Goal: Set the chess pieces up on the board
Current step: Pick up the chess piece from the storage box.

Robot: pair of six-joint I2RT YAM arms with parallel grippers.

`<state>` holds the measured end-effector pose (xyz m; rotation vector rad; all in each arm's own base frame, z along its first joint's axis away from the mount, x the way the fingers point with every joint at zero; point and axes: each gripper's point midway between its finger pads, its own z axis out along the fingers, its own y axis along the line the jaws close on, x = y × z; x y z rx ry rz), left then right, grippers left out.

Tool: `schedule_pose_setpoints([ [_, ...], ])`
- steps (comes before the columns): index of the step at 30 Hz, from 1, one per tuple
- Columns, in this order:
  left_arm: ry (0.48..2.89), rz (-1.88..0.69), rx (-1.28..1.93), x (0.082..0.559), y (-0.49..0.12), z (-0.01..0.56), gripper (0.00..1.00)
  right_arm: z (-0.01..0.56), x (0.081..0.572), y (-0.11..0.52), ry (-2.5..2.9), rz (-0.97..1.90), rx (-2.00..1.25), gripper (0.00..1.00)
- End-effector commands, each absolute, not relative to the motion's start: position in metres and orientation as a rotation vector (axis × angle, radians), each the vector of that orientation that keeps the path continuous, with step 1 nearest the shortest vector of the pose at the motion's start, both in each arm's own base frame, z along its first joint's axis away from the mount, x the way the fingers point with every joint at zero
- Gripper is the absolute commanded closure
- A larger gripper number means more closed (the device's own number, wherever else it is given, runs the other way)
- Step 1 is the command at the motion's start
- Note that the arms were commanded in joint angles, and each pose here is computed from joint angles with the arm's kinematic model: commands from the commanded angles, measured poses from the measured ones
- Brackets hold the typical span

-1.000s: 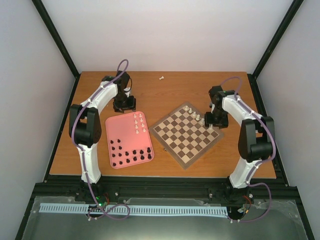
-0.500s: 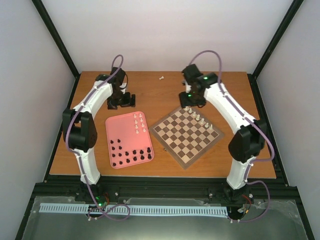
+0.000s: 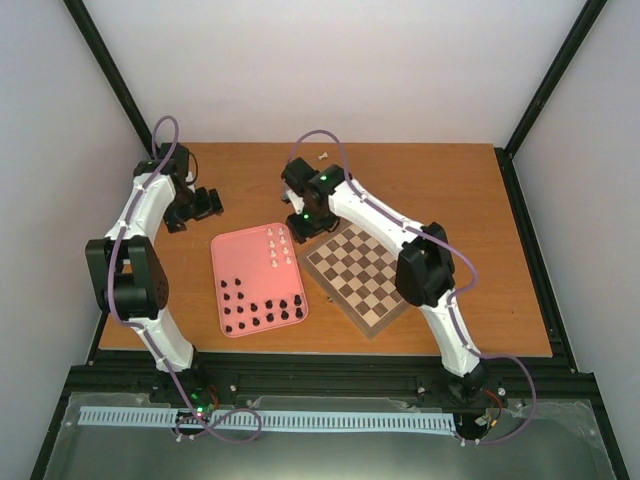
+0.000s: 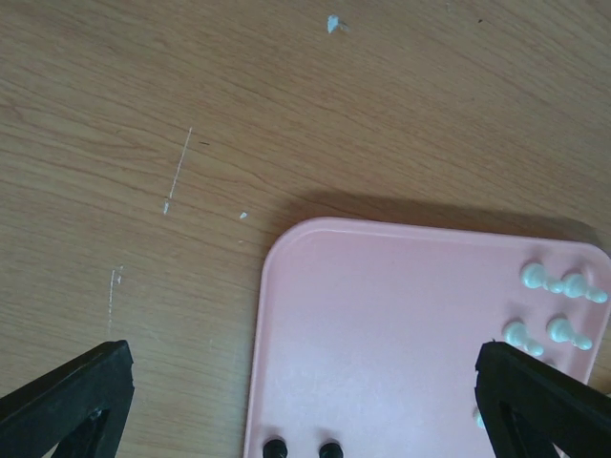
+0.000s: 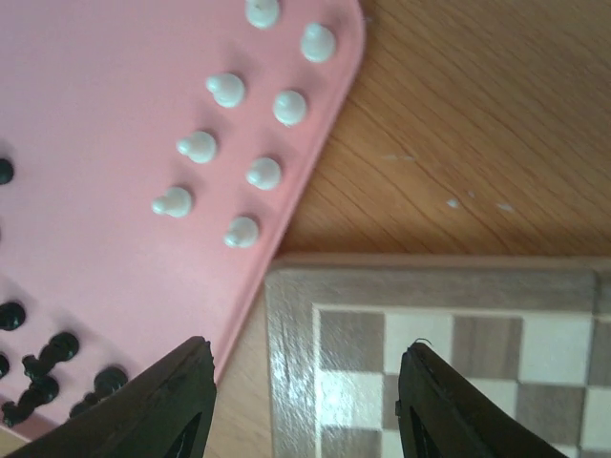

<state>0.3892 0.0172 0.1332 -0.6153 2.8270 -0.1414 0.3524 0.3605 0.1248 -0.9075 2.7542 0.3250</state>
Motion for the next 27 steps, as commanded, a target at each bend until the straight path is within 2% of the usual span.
schedule_pose_setpoints([
  [1, 2.757, -0.179, -0.629, 0.394, 0.013, 0.149, 0.00, 0.119, 0.338, 0.387, 2.726, 0.367, -1.034, 0.47],
  [10, 2.762, -0.228, -0.628, 0.390, 0.007, 0.144, 0.00, 0.081, 0.302, 0.416, 2.753, 0.360, -1.205, 0.52],
  [19, 2.753, -0.269, -0.623, 0.389, 0.002, 0.147, 0.00, 0.056, 0.311, 0.420, 2.769, 0.297, -1.178, 0.56],
  [27, 2.751, -0.307, -0.618, 0.386, -0.003, 0.148, 0.00, 0.045, 0.325, 0.414, 2.770, 0.198, -1.136, 0.56],
])
